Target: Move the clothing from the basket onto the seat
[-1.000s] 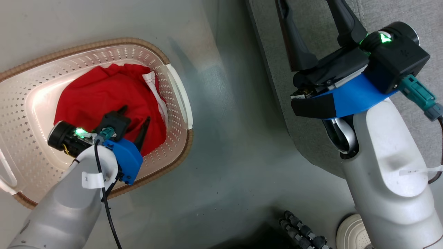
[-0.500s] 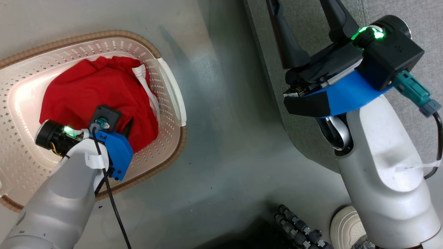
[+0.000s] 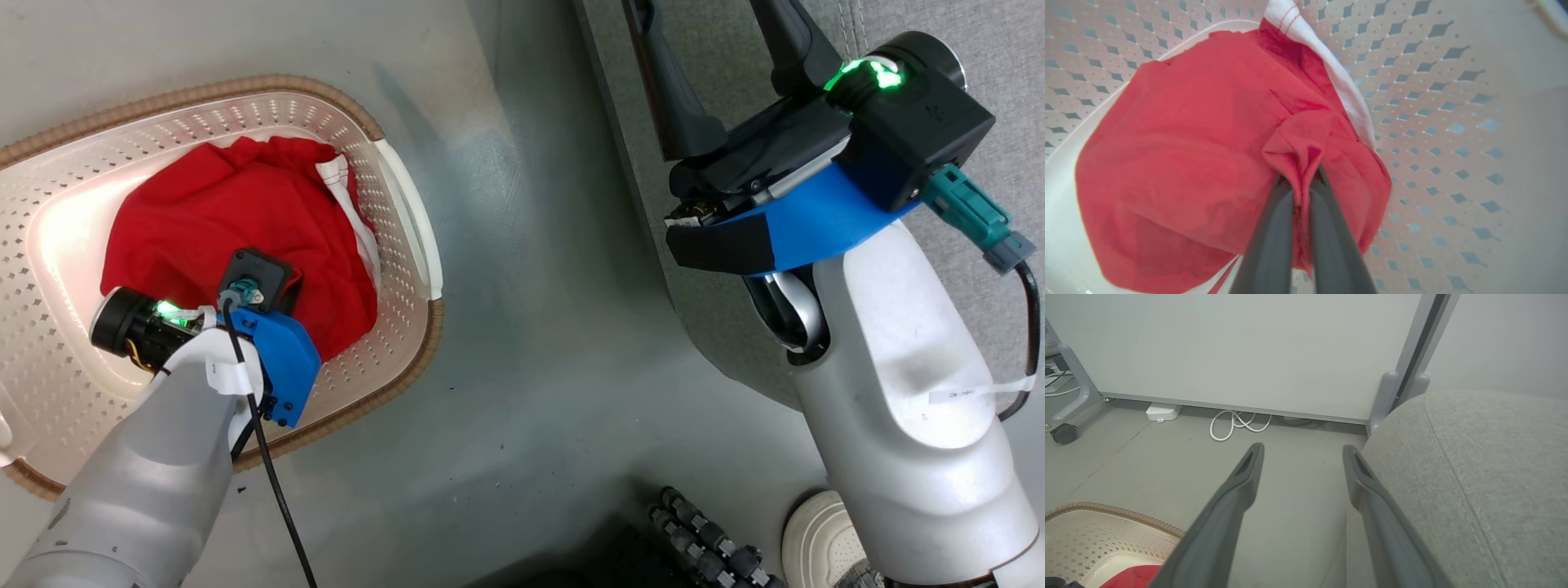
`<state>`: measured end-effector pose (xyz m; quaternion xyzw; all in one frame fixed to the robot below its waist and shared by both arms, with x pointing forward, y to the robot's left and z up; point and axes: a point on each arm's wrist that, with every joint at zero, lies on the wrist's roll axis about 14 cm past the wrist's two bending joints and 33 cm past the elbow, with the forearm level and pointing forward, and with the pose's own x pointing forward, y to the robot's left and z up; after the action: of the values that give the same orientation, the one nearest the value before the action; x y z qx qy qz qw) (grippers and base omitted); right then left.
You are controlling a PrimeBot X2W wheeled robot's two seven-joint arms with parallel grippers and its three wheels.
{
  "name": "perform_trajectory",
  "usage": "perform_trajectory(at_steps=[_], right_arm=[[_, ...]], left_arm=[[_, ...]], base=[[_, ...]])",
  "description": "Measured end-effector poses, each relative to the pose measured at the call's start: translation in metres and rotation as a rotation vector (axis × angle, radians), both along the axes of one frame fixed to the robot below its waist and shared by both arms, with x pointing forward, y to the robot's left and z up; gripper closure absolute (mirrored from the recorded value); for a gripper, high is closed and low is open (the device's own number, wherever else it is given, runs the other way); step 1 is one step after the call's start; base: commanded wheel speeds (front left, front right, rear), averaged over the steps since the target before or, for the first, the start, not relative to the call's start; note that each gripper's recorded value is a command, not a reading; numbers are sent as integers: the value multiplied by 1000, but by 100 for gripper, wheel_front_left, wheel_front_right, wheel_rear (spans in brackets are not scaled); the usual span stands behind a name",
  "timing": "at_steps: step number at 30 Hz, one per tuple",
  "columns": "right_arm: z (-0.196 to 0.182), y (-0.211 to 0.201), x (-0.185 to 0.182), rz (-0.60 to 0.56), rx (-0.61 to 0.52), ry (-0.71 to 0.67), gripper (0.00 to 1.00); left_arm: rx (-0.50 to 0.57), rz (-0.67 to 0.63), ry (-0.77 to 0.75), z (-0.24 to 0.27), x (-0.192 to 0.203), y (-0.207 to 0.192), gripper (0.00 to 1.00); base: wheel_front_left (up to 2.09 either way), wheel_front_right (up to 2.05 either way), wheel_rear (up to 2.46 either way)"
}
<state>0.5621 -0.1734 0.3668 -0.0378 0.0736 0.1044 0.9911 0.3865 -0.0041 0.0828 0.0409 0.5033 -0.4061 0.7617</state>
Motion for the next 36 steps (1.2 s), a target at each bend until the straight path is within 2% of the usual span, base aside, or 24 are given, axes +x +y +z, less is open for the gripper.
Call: perform_trajectory(at_steps=[10,18,28,36], right_arm=[[4,6,1,15,-3,-3,0],[32,14,-1,34,-15,-46,0],[65,26,-36,44,-49,-25,0],[101,37,-76,40,-12,-43,0]], left_arm=[[-10,29,-7,10,4,0,100],[-50,69,-56,45,8,-6,100],[-132,128,-178,134,10,-18,100],[-215,151,-318,218,3,-23,100]], base=[[0,0,0],[0,0,0],[0,0,0],[0,0,0]])
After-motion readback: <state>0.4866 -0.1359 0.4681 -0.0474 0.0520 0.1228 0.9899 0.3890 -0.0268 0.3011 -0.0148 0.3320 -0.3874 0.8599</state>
